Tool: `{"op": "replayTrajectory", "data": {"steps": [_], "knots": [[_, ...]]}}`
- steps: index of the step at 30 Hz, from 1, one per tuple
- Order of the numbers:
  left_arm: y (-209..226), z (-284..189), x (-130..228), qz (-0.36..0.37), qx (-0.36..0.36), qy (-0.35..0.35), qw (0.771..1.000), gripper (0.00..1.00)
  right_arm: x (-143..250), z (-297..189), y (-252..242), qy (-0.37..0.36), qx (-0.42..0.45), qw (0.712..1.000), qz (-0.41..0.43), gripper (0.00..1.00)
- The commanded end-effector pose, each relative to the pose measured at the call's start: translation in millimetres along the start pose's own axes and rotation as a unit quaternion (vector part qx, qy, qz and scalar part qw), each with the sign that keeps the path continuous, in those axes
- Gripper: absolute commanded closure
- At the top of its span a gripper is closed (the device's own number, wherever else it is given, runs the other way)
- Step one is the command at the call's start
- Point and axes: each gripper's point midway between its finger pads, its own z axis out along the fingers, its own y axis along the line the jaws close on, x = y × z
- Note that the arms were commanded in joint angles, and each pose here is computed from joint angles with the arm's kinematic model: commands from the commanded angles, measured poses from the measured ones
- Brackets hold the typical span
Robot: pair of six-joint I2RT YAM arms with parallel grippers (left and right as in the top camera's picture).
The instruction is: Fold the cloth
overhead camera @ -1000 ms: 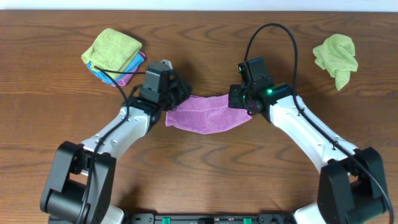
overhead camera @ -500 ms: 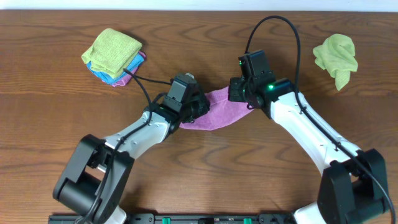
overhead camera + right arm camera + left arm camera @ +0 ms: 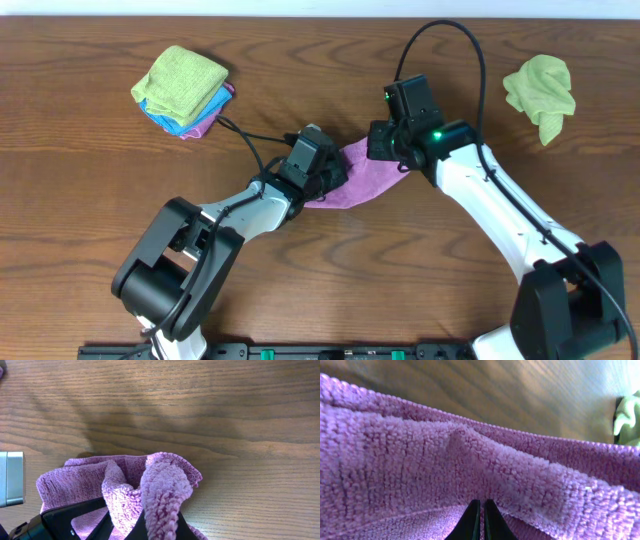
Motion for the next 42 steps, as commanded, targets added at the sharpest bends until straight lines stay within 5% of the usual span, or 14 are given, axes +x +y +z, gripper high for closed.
{"op": "replayTrajectory", "data": {"steps": [1, 15, 42], "knots": [[0.9, 2.7, -10.8, -0.009, -0.006, -0.027, 1.0, 0.94, -14.4, -14.3, 1.0, -0.025, -0.001, 1.0, -0.004, 0.99], [-6.5, -8.2, -32.6, -0.011, 0.016, -0.046, 0.999, 0.94, -6.5, -19.3, 44.1, -0.033, -0.048, 0.998, -0.012, 0.99], [24.3, -130.7, -129.4, 0.031, -0.03, -0.151, 0.988, 0.94, 17.2, 28.9, 122.9, -0.048, -0.102, 0.993, -0.029, 0.99]]}}
